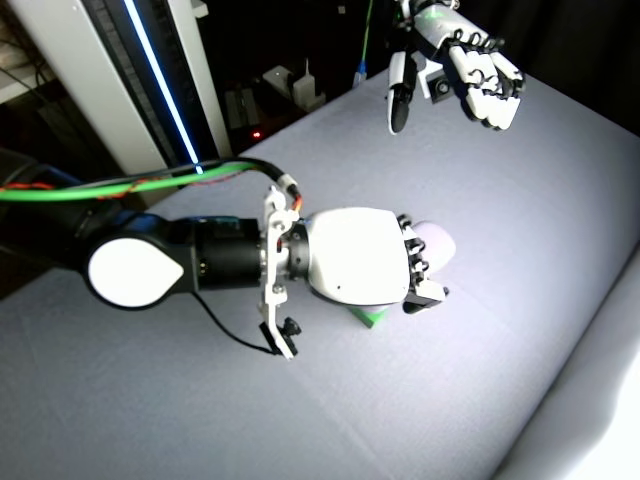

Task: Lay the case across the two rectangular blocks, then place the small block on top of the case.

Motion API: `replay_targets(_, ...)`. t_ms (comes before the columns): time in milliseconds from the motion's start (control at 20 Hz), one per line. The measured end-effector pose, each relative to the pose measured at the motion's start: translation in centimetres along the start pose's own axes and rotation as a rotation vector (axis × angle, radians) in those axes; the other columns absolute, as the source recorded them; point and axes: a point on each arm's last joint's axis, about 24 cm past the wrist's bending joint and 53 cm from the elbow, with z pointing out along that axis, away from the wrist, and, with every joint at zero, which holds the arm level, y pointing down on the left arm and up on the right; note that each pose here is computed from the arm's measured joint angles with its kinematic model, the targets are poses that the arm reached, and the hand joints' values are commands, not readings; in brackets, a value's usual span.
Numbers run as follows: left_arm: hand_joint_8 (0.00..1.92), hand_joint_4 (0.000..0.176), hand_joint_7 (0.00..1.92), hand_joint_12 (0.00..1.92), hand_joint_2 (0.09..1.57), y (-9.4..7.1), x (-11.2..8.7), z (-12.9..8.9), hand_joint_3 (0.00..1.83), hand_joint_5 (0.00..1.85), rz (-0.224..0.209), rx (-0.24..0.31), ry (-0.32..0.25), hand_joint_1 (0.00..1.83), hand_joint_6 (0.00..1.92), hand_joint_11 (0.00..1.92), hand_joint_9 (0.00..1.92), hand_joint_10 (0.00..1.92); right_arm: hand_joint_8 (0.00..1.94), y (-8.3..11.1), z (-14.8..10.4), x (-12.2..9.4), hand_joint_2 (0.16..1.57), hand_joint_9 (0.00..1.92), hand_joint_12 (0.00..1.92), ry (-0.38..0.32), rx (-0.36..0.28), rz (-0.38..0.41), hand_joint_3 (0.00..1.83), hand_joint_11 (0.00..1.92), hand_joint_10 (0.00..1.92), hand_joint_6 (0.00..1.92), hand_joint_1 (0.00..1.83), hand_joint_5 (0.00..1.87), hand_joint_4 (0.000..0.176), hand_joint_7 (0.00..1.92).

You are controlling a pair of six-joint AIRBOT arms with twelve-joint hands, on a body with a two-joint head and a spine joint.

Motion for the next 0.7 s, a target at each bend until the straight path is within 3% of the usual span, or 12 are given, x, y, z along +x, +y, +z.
replay_targets(50,0.00,0.031,0.22,1.04,0.92,0.01,0.05,0.01,0.00,0.19,-0.002,-0.001,0.002,1.00,0.00,0.00,0.27,0.00,1.09,-0.06,0.00,0.01,1.14,0.83,1.42,0.000,0.003,-0.003,0.00,0.62,1.04,1.09,1.25,0.85,0.000,0.97)
replay_targets(100,0.00,0.018,0.21,1.04,0.92,-0.04,0.07,0.02,0.00,0.19,-0.001,0.001,0.002,1.00,0.00,0.00,0.26,0.00,1.12,-0.01,0.05,0.05,1.13,0.74,1.47,0.000,0.002,-0.002,0.00,0.56,0.93,0.58,1.32,0.71,0.000,0.92)
replay_targets(150,0.00,0.016,0.22,1.06,0.92,-0.03,0.06,0.02,0.00,0.20,-0.002,0.001,0.002,1.00,0.00,0.00,0.27,0.00,0.64,0.02,0.08,0.06,1.04,0.68,1.45,0.000,0.001,-0.004,0.00,0.52,0.85,0.26,1.20,0.67,0.000,0.73)
replay_targets(200,0.01,0.017,0.23,1.07,0.92,-0.04,0.06,0.02,0.00,0.20,-0.002,0.001,0.002,1.00,0.00,0.00,0.27,0.00,0.35,0.02,0.08,0.06,1.02,0.67,1.38,0.000,0.001,-0.004,0.00,0.51,0.76,0.09,1.17,0.67,0.000,0.71)
replay_targets(300,0.00,0.028,0.22,1.07,0.91,-0.01,0.18,0.05,0.00,0.19,-0.004,0.001,0.002,0.98,0.00,0.00,0.28,0.01,0.07,-0.20,0.08,0.18,1.01,0.68,1.28,0.005,0.010,-0.014,0.00,0.51,0.56,0.00,1.10,0.58,0.000,0.68)
replay_targets(350,0.00,0.026,0.22,1.04,0.92,0.02,0.21,0.05,0.00,0.18,-0.006,0.000,0.003,0.98,0.00,0.00,0.28,0.01,0.04,-0.27,0.08,0.20,1.00,0.68,1.25,0.006,0.013,-0.014,0.00,0.51,0.53,0.00,1.08,0.57,0.000,0.67)
replay_targets(450,0.00,0.051,0.23,1.02,0.92,-0.01,0.17,0.08,0.00,0.18,-0.006,0.001,0.002,0.98,0.00,0.00,0.29,0.01,0.01,-0.38,0.07,0.23,1.00,0.67,1.20,0.008,0.018,-0.014,0.00,0.50,0.46,0.00,1.07,0.56,0.000,0.63)
replay_targets(600,0.00,0.054,0.24,1.05,0.92,-0.04,0.16,0.09,0.00,0.19,-0.009,0.002,0.001,1.00,0.00,0.00,0.30,0.01,0.00,-0.49,0.06,0.18,0.97,0.66,1.09,0.006,0.022,-0.009,0.00,0.44,0.25,0.00,1.04,0.46,0.006,0.55)
replay_targets(650,0.01,0.048,0.25,1.06,0.92,-0.04,0.15,0.09,0.00,0.19,-0.009,0.002,0.000,1.01,0.00,0.00,0.31,0.01,0.00,-0.47,0.08,0.13,0.96,0.62,1.06,0.003,0.023,-0.004,0.00,0.38,0.13,0.00,1.00,0.40,0.031,0.51)
replay_targets(700,0.00,0.038,0.26,1.08,0.93,-0.06,0.11,0.09,0.00,0.19,-0.008,0.003,-0.001,1.01,0.00,0.00,0.30,0.01,0.00,-0.34,0.11,0.21,0.93,0.50,1.00,0.004,0.021,-0.001,0.00,0.23,0.05,0.00,0.90,0.29,0.069,0.41)
